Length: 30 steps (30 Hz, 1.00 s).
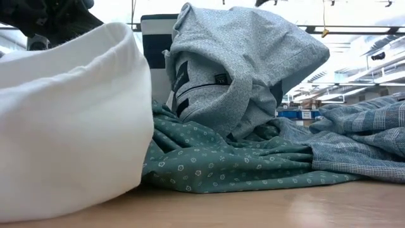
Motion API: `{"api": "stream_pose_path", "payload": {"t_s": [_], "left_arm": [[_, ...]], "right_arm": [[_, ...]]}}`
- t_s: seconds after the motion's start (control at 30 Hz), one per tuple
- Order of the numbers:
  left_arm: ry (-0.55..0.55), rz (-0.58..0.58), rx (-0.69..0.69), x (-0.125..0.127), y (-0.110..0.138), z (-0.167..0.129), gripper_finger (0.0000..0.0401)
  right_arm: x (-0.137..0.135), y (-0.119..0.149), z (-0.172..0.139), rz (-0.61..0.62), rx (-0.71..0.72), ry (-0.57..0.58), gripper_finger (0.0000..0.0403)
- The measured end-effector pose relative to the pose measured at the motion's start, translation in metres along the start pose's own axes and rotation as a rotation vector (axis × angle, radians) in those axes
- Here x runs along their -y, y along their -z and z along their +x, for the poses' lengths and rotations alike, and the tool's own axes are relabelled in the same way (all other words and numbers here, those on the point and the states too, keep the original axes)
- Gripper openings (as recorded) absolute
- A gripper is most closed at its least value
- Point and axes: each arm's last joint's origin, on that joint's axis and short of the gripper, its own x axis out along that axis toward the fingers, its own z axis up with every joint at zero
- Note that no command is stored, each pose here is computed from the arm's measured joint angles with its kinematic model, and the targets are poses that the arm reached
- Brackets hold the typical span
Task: Sort clothes
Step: Put the white pattern polo shirt into the blue bin
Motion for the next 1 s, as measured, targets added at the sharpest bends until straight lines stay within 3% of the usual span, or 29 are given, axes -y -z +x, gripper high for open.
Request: {"api": "stream_pose_path", "payload": {"t_s": [0.2, 0.4, 0.7, 0.87, 1.0], "left_arm": [[0.0, 0.0, 0.0, 0.0, 0.0, 0.0, 0.0131], [0.0, -0.003, 0.001, 0.0, 0.0, 0.0, 0.0131], [0.003, -0.008, 0.005, 0.0, -0.001, 0.0, 0.0131], [0.003, -0.008, 0.006, 0.0, -0.001, 0.0, 0.0131], [0.003, -0.008, 0.006, 0.0, -0.001, 0.0, 0.0131]], "right_arm": [[-0.037, 0.042, -0.05, -0.018, 0.046, 0.037, 0.0176], [-0.083, 0.086, -0.067, -0.073, 0.11, 0.02, 0.0176], [-0.145, 0.171, -0.03, -0.161, 0.078, 0.116, 0.0176], [-0.156, 0.23, 0.007, -0.088, 0.09, 0.195, 0.0176], [-0.158, 0.275, 0.046, -0.038, 0.101, 0.188, 0.0177]]}}
